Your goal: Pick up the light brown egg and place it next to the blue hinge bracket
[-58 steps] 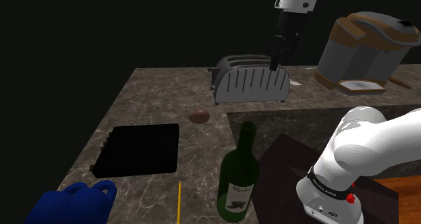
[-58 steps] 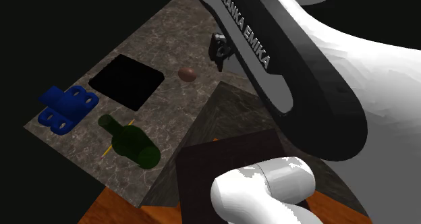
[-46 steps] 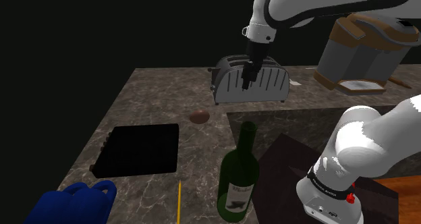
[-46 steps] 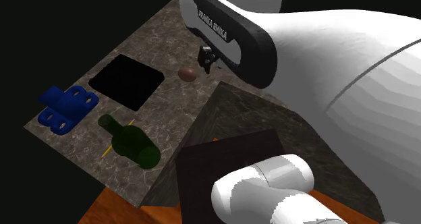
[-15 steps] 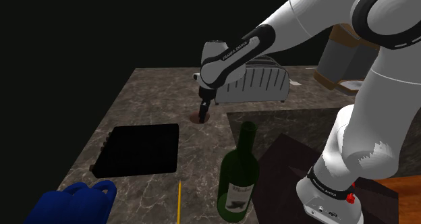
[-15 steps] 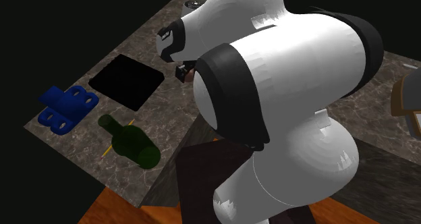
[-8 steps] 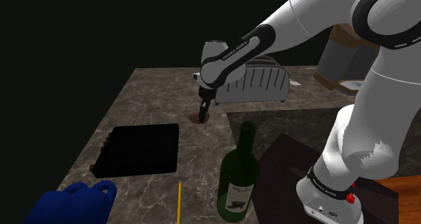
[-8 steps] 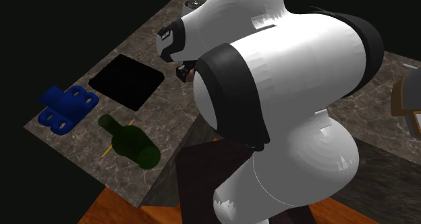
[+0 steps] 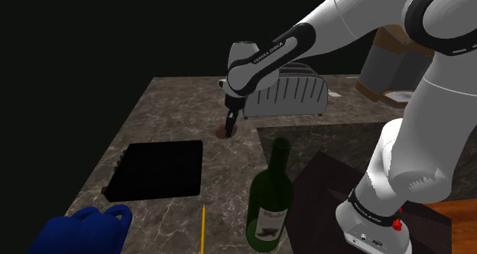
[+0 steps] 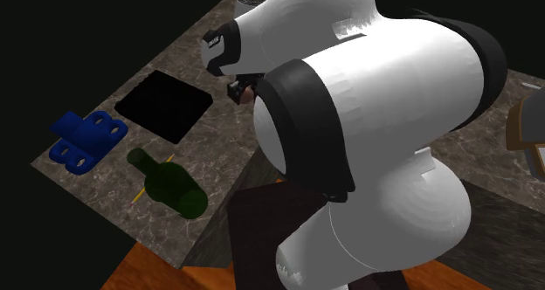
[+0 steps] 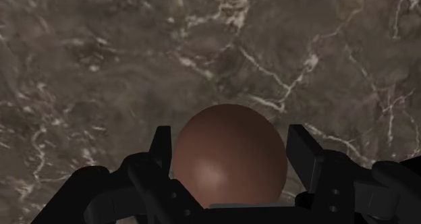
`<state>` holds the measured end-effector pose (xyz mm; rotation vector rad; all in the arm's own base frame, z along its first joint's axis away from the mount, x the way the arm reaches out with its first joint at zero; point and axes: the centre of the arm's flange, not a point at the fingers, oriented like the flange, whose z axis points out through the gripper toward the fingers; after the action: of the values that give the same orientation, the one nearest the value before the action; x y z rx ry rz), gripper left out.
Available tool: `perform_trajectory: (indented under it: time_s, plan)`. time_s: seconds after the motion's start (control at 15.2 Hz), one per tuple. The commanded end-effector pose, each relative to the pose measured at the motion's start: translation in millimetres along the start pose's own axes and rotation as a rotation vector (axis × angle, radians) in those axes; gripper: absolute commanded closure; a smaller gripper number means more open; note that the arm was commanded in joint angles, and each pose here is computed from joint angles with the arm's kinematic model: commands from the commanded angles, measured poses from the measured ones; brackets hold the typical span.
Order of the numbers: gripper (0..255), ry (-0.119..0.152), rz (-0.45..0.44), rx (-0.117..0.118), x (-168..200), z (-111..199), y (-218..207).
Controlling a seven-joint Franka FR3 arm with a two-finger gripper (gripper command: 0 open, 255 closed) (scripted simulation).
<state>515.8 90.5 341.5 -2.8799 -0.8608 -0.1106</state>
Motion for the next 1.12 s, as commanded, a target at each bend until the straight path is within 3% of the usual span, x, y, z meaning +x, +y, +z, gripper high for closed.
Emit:
perform_trajectory:
  time_s: [0.0,1.06]
  plan:
    - [255,0.000,0.000,0.000,0.5,-11.5,-1.2]
    - [255,0.000,0.000,0.000,9.7,-95.0,-10.2]
